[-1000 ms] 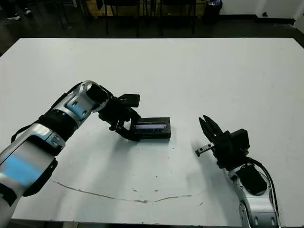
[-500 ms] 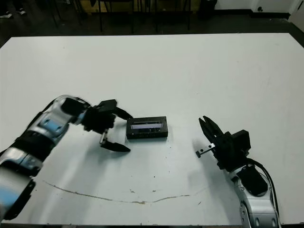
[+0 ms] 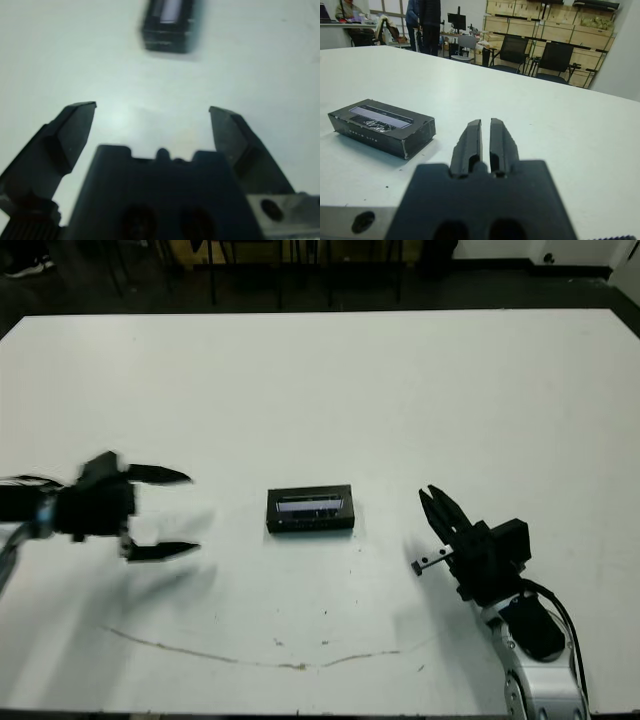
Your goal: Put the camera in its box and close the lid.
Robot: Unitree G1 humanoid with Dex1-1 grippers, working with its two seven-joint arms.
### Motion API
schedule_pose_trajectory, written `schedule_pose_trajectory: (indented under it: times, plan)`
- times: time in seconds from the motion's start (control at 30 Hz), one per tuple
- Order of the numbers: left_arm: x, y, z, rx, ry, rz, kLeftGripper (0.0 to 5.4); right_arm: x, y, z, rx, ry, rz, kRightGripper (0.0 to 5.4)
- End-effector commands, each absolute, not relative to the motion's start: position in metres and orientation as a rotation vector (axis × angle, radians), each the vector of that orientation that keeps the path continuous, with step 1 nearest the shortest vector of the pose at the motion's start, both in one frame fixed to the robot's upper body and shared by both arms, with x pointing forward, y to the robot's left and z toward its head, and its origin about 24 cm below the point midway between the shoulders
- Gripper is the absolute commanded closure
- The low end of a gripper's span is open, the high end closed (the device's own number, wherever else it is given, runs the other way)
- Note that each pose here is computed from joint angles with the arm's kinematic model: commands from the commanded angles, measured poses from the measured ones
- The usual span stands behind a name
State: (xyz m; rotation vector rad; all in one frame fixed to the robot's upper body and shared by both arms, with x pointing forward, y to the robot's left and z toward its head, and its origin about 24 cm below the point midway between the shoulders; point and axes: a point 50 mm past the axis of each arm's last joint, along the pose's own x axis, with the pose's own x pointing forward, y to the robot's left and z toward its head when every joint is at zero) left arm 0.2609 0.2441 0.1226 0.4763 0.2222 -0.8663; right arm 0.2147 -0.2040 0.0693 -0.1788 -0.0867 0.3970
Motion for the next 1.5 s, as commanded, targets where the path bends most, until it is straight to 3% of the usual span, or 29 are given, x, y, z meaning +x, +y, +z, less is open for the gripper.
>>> schedule_pose_trajectory:
  times: [0.03,0.13,0.3,0.43,0.57,0.8,1.0,1.2,1.5]
  plan:
    - [0.253,0.235,0.129,0.376,0.099,-0.599,0.08,0.212,-0.205,0.065,-0.163,-0.065,0.399,5.40]
    - [0.250,0.213,0.138,0.274,-0.056,-0.462,0.44,0.213,-0.203,0.065,-0.166,-0.065,0.395,5.40]
    - [0.253,0.167,0.155,0.146,-0.230,-0.474,1.35,0.214,-0.199,0.065,-0.165,-0.056,0.376,5.40]
    - [0.261,0.133,0.160,0.080,-0.241,-0.494,2.10,0.216,-0.198,0.066,-0.169,-0.065,0.360,5.40]
    - [0.275,0.103,0.156,0.030,-0.150,-0.490,2.84,0.217,-0.200,0.068,-0.180,-0.072,0.333,5.40]
    - [0.290,0.072,0.134,-0.066,0.095,-0.487,4.17,0.217,-0.205,0.071,-0.171,-0.064,0.298,5.40]
    - [0.283,0.053,0.093,-0.020,0.267,-0.493,5.30,0.217,-0.208,0.072,-0.159,-0.059,0.292,5.40]
    - [0.266,0.056,0.055,0.058,0.407,-0.501,5.39,0.217,-0.209,0.074,-0.163,-0.059,0.291,5.40]
    - [0.241,0.062,0.028,0.092,0.492,-0.540,5.39,0.218,-0.207,0.073,-0.165,-0.067,0.302,5.40]
